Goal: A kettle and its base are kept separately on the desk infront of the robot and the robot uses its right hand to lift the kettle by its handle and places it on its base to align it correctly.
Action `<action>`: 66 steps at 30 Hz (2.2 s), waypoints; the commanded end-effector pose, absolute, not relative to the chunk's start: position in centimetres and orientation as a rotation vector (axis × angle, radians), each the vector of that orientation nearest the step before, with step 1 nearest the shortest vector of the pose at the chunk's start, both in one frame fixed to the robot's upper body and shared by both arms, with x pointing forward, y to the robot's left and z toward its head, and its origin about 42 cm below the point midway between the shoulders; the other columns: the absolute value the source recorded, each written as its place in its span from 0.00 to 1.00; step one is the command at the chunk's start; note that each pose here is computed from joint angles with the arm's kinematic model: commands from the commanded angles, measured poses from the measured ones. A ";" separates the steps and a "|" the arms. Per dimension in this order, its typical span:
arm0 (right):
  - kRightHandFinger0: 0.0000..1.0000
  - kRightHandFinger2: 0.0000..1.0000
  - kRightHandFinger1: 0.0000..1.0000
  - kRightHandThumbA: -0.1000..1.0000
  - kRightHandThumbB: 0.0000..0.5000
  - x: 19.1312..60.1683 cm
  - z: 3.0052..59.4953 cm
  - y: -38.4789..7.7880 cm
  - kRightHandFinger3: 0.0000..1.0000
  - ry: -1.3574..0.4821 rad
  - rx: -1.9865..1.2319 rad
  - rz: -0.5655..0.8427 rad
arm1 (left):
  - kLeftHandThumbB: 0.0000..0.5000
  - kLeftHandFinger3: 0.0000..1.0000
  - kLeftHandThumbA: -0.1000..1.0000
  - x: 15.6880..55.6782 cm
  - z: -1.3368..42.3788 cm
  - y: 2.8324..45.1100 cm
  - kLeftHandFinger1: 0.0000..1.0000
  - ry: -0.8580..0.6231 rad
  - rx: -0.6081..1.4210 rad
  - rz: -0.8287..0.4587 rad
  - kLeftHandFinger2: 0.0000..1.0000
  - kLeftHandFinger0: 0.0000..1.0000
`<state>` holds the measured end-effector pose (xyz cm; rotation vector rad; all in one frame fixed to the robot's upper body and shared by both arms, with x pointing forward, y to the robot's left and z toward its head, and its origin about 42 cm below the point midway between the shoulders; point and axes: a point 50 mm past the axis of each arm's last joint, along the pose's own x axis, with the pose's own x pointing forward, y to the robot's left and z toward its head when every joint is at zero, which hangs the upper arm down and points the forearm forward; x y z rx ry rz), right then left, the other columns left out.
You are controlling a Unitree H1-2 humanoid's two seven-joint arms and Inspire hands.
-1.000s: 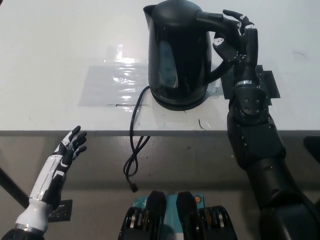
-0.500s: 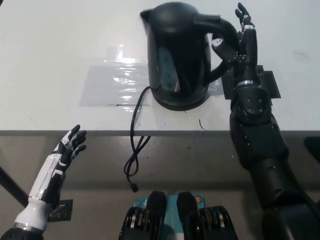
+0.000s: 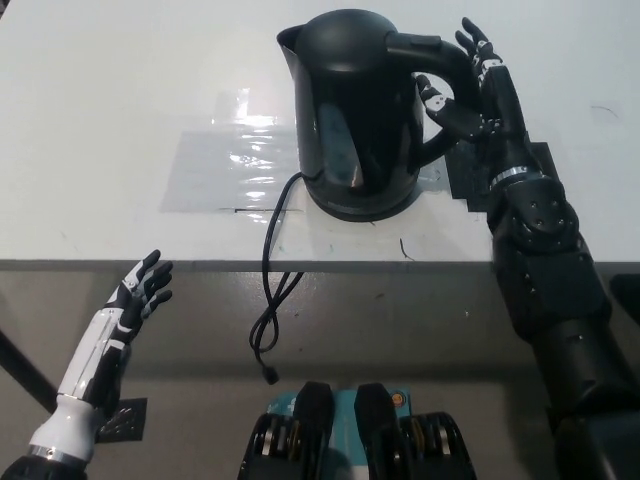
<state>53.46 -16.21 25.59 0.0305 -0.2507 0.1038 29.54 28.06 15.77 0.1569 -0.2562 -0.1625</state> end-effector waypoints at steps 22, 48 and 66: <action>1.00 1.00 1.00 0.76 1.00 52.7 29.3 -19.1 1.00 -0.394 0.096 0.288 | 0.28 1.00 0.92 30.1 16.9 28.2 1.00 -0.295 0.177 -0.179 1.00 1.00; 1.00 1.00 1.00 0.67 1.00 50.6 30.3 -23.6 1.00 -0.406 0.208 0.315 | 0.21 1.00 0.90 30.2 17.0 28.2 1.00 -0.294 0.185 -0.178 1.00 1.00; 1.00 1.00 1.00 0.74 1.00 42.6 32.1 -28.6 1.00 -0.586 0.217 0.424 | 0.21 1.00 0.88 30.3 17.0 28.2 1.00 -0.293 0.171 -0.184 1.00 1.00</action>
